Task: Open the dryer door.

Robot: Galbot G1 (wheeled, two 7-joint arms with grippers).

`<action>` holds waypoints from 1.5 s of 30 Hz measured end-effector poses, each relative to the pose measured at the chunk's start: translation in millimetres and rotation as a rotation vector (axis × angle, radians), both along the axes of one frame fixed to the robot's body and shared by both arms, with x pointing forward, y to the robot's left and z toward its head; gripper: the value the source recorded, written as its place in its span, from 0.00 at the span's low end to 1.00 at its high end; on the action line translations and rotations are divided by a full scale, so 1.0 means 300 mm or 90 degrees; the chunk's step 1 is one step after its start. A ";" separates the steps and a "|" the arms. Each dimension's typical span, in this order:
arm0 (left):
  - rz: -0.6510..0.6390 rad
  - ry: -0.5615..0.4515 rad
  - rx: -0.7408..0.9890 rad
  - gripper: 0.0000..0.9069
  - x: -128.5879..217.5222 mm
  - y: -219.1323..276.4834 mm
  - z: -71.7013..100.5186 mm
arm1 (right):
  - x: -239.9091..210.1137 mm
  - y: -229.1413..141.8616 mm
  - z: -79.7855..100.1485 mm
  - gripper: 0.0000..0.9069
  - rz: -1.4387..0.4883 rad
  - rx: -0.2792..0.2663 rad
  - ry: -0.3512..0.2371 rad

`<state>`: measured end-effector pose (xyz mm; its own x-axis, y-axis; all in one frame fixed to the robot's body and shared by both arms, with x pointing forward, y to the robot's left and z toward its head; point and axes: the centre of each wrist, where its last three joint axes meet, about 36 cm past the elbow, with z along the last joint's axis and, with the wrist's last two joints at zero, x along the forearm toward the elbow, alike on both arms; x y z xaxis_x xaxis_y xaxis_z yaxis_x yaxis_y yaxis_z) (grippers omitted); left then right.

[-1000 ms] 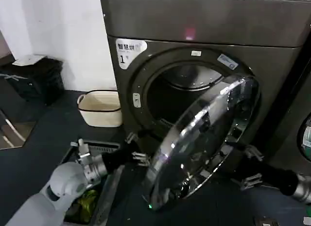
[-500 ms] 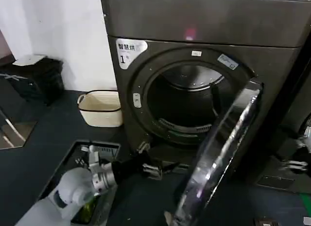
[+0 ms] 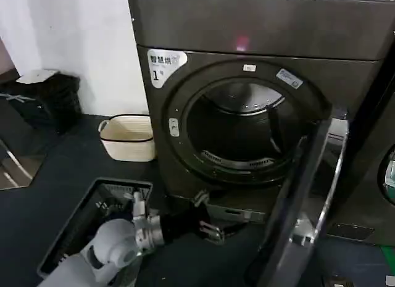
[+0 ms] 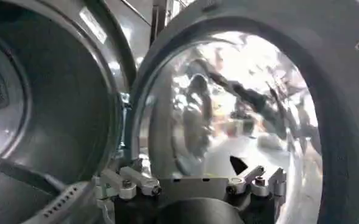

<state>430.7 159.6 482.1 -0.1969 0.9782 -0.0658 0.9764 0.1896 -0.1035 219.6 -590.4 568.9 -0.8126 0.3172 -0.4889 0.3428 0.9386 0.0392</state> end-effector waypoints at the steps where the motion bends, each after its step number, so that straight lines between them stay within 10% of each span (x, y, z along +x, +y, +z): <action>1: -0.005 0.000 -0.002 1.00 0.004 -0.015 -0.005 | -0.011 -0.010 0.006 1.00 -0.020 -0.004 0.006; 17: -0.100 0.007 -0.020 1.00 0.034 -0.259 -0.029 | -0.238 -0.149 0.089 1.00 -0.246 -0.057 0.172; 45: -0.195 -0.031 -0.032 1.00 0.085 -0.739 0.031 | -0.635 -0.300 0.294 1.00 -0.594 -0.030 0.115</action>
<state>456.2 -62.2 491.5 0.1110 0.9869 -0.1174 0.9914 -0.1182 -0.0563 29.2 -680.4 657.0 -0.3050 0.8598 -0.4096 0.9522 0.2817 -0.1177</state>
